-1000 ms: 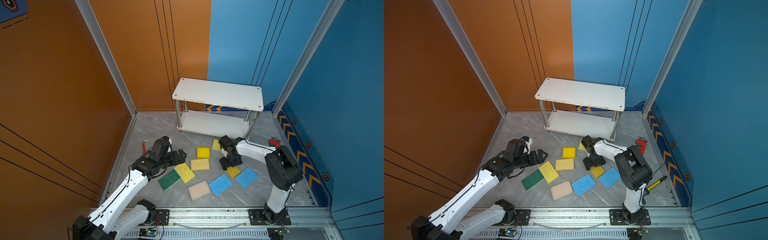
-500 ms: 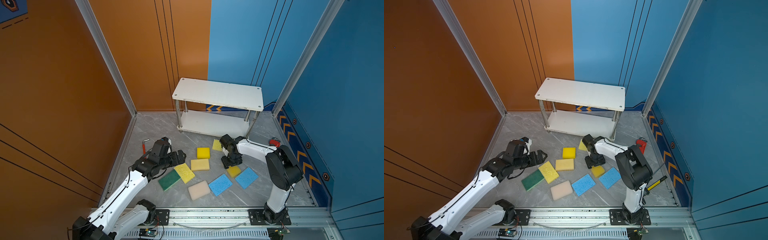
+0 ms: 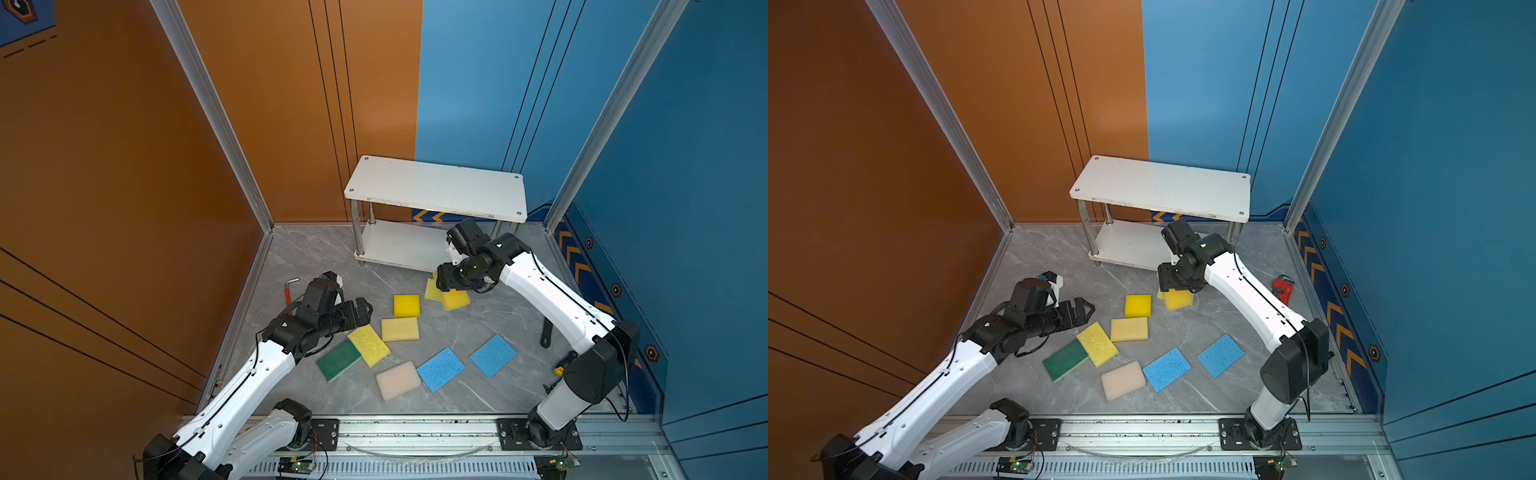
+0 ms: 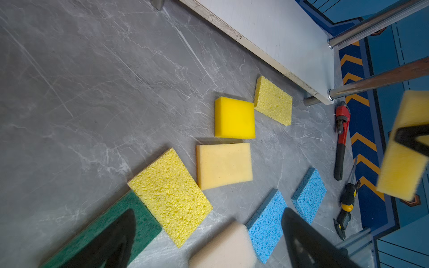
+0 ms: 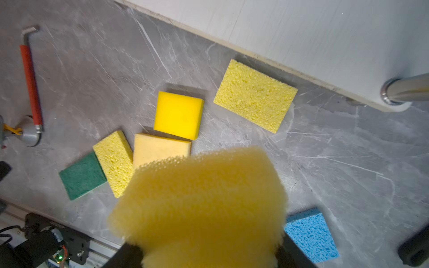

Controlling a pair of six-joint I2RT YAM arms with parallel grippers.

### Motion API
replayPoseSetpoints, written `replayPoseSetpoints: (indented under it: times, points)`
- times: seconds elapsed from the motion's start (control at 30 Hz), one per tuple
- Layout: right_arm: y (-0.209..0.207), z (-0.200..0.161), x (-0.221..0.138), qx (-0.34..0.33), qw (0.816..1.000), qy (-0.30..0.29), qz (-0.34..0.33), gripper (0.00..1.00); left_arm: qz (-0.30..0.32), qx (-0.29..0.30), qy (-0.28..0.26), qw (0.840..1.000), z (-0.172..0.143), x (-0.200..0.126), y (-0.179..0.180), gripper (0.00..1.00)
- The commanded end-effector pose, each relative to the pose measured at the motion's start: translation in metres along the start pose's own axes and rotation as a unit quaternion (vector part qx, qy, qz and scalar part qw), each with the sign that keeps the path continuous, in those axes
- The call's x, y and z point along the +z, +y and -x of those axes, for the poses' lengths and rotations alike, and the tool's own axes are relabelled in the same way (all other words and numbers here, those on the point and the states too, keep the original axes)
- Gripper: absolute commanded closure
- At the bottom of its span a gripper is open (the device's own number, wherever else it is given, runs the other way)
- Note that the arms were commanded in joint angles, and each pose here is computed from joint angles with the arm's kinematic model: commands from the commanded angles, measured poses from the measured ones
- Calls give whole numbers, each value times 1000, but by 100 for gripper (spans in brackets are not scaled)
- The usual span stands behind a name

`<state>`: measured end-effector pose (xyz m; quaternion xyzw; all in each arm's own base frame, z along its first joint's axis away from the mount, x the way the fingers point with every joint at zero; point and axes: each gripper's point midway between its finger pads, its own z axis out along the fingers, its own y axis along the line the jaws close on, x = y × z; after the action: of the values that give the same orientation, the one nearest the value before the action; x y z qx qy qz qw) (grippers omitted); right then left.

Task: Arrange cleaning sponges on a shelf
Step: Pick up the cleaning sponge at the center of the table, then place the cleaning sponge at the shelf.

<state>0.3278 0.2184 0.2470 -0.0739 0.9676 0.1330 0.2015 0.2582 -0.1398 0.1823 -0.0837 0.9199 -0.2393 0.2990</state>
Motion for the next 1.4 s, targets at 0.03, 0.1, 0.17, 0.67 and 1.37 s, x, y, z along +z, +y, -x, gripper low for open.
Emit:
replayPoseSetpoints:
  times: [0.03,0.1,0.17,0.67,1.37]
  points:
    - [1,22,-68,32,999,-43,-5,35,-2,12,-13,1000,8,-1,-6,2]
    - [2,39,-93,39,997,-73,-3,35,-3,13,-11,1000,8,1,-7,2]
    - [-1,57,-117,52,993,-105,2,35,-5,14,-10,1000,9,2,-9,2]
    - [-98,156,-183,210,937,-277,42,36,-12,23,9,1000,12,11,-18,2]
    - [-101,175,-166,184,942,-270,71,36,-1,25,7,1000,18,20,-17,2]
